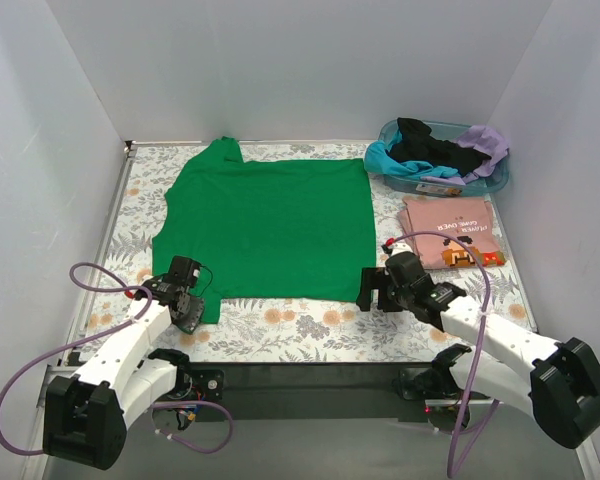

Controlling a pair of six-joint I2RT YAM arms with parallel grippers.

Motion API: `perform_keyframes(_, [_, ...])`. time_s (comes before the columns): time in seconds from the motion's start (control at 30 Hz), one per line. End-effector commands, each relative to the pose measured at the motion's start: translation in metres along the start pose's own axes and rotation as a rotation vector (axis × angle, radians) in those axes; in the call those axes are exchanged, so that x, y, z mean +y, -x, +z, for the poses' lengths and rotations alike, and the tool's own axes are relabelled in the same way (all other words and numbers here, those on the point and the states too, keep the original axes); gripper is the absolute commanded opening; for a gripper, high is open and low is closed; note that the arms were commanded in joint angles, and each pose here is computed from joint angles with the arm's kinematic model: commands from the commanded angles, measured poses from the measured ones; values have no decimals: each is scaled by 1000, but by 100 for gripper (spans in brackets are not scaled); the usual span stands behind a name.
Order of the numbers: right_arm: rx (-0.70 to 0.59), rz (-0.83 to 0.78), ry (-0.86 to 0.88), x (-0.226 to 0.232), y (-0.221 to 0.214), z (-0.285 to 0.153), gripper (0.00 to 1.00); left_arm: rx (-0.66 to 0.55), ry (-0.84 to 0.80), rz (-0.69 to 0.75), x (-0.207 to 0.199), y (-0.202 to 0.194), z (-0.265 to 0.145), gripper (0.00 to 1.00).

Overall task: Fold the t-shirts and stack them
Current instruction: Flatten the tshirt out

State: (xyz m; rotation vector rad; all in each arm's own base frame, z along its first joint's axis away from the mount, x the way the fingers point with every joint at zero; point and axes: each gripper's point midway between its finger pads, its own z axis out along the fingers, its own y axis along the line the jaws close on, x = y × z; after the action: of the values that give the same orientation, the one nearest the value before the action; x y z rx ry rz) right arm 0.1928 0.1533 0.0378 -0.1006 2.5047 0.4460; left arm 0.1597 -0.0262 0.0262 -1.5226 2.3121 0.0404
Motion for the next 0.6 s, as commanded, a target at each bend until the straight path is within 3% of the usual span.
perform_keyframes(0.0, [-13, 9, -12, 5, 2, 4, 98, -67, 11, -266, -7, 13, 0, 0])
perform_keyframes(0.1, [-13, 4, -67, -1, 6, 12, 93, -60, -19, -224, -15, 13, 2, 0])
perform_keyframes(0.27, [11, -18, -13, 19, 6, 22, 80, -70, -58, -202, -23, 16, -1, 0])
perform_keyframes(0.4, [55, -7, -6, 25, -8, 25, 57, -109, -87, -203, -25, 25, -9, 0])
perform_keyframes(0.57, [52, 33, -57, 15, -13, 23, 40, -151, -128, -154, -32, 35, -15, 0])
